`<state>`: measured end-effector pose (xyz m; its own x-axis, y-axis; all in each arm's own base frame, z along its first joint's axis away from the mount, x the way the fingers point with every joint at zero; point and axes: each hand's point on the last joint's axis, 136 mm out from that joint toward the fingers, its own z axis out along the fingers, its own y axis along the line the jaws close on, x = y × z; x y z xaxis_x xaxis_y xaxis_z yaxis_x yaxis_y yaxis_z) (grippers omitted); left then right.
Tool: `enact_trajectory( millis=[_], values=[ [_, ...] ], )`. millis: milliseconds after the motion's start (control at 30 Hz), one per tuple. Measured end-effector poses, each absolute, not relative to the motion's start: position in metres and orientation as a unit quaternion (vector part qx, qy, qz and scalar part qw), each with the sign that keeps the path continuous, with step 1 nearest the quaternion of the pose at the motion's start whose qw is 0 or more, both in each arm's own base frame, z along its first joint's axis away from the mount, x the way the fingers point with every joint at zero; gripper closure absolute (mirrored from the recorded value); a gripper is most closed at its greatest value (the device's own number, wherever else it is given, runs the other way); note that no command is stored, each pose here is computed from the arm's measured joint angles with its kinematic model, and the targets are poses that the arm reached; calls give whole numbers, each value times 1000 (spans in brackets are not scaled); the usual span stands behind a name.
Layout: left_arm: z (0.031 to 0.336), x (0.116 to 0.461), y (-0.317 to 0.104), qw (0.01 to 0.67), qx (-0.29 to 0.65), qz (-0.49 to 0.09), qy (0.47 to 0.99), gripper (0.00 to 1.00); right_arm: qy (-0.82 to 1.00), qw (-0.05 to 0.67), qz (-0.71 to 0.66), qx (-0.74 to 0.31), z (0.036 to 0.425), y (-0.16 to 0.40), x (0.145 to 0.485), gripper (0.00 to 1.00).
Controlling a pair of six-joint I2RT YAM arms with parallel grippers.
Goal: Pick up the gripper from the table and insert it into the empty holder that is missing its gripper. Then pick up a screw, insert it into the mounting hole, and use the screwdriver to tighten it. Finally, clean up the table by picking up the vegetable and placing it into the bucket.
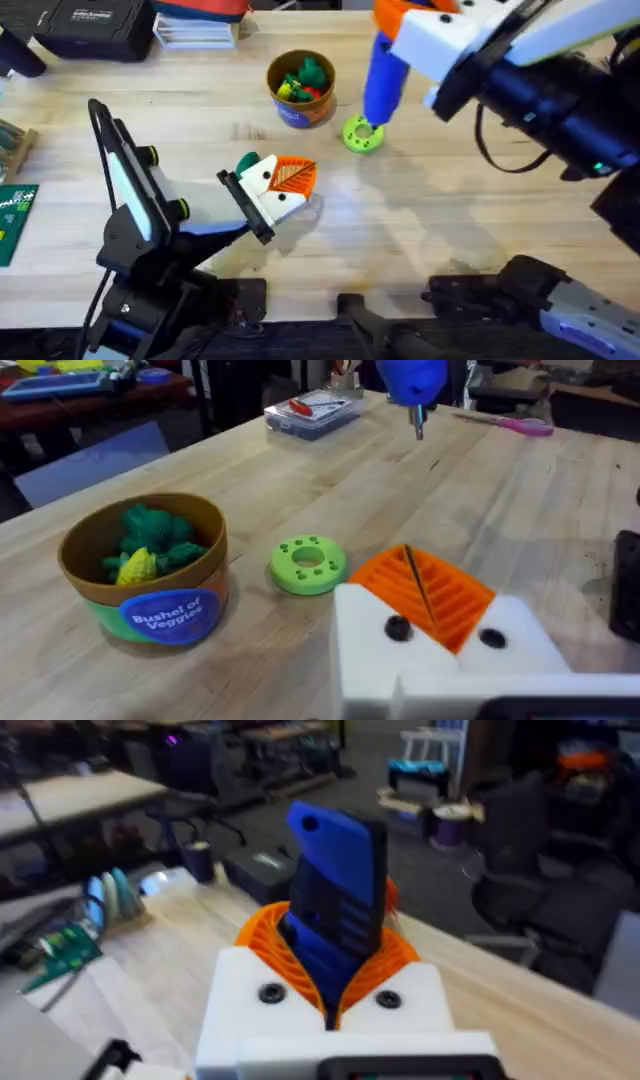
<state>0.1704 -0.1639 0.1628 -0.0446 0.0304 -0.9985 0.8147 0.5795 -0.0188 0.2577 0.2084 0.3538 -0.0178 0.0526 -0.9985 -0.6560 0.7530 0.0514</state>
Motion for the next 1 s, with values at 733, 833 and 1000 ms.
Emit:
enact_trajectory(
  millis=[733, 833, 1000],
  values=[
    [163, 170, -164, 608, 323, -325, 649, 992, 472, 726, 407, -291, 365, 300, 193, 977],
    [163, 170, -164, 605, 318, -329, 651, 992, 476, 712, 416, -307, 355, 312, 188, 977],
    [163, 170, -164, 604, 316, -331, 652, 992, 470, 703, 428, -319, 353, 319, 178, 977]
  ],
)
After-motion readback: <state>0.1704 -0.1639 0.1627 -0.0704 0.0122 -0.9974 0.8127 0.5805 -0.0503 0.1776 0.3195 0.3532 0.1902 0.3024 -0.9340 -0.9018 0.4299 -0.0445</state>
